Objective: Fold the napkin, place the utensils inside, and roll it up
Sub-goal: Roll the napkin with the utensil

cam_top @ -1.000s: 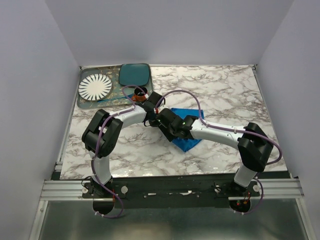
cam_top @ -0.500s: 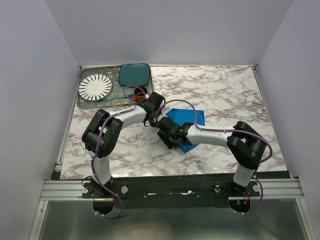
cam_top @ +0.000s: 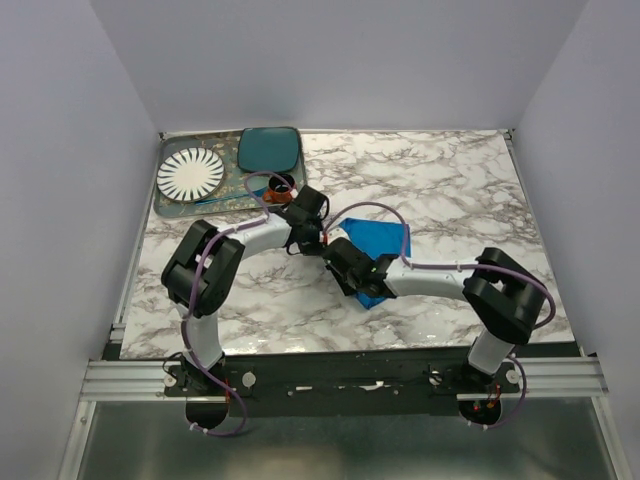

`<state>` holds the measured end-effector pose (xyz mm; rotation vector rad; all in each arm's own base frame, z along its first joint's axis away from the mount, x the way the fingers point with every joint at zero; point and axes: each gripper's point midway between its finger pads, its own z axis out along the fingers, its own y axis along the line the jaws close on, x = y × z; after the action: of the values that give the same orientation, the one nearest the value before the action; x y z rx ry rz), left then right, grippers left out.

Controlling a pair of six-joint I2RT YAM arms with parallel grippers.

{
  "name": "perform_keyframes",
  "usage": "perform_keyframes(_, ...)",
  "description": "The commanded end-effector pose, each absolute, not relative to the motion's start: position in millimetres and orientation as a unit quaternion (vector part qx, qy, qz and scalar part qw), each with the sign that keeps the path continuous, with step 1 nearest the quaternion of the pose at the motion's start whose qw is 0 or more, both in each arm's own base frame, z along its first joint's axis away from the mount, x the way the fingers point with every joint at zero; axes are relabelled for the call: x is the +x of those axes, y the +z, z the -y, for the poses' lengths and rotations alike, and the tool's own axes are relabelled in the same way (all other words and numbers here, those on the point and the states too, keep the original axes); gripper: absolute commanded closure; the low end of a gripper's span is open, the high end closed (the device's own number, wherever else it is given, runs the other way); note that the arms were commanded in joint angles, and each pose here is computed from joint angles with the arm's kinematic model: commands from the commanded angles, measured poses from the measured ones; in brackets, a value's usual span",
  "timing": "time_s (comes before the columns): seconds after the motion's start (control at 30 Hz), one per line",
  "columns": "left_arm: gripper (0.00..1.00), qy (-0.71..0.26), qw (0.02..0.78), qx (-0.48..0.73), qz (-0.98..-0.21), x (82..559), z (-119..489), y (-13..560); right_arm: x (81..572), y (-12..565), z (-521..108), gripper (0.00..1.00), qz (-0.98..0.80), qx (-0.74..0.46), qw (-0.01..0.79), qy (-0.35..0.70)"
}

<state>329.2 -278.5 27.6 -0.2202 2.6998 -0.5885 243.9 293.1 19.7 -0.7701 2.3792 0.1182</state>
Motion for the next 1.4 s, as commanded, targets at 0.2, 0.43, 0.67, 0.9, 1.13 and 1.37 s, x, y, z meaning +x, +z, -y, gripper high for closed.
perform_keyframes(0.2, 0.53, -0.200, 0.238, -0.040, -0.949, 334.2, 262.1, 62.8, 198.8, -22.7, -288.7, 0.91, -0.911, -0.259, 0.191, 0.256)
perform_keyframes(0.43, 0.48, -0.179, 0.275, -0.018, -0.944, 333.2, 247.1, 91.2, 191.6, -19.4, -288.9, 0.93, -0.892, -0.231, 0.133, 0.365)
perform_keyframes(0.67, 0.53, -0.218, 0.250, -0.018, -0.943, 317.2, 256.3, 91.9, 200.2, -24.6, -286.0, 0.93, -0.884, -0.198, 0.061, 0.418)
perform_keyframes(0.9, 0.61, -0.269, 0.208, -0.011, -0.940, 309.3, 280.4, 79.7, 205.5, -33.6, -285.4, 0.93, -0.889, -0.163, 0.010, 0.428)
perform_keyframes(1.13, 0.68, -0.255, 0.193, -0.027, -0.947, 315.2, 275.4, 46.5, 210.1, -38.0, -280.5, 0.91, -0.899, -0.150, -0.018, 0.412)
perform_keyframes(1.37, 0.72, -0.233, 0.200, -0.044, -0.951, 323.0, 262.4, 18.5, 213.2, -35.3, -272.7, 0.82, -0.909, -0.146, -0.014, 0.390)
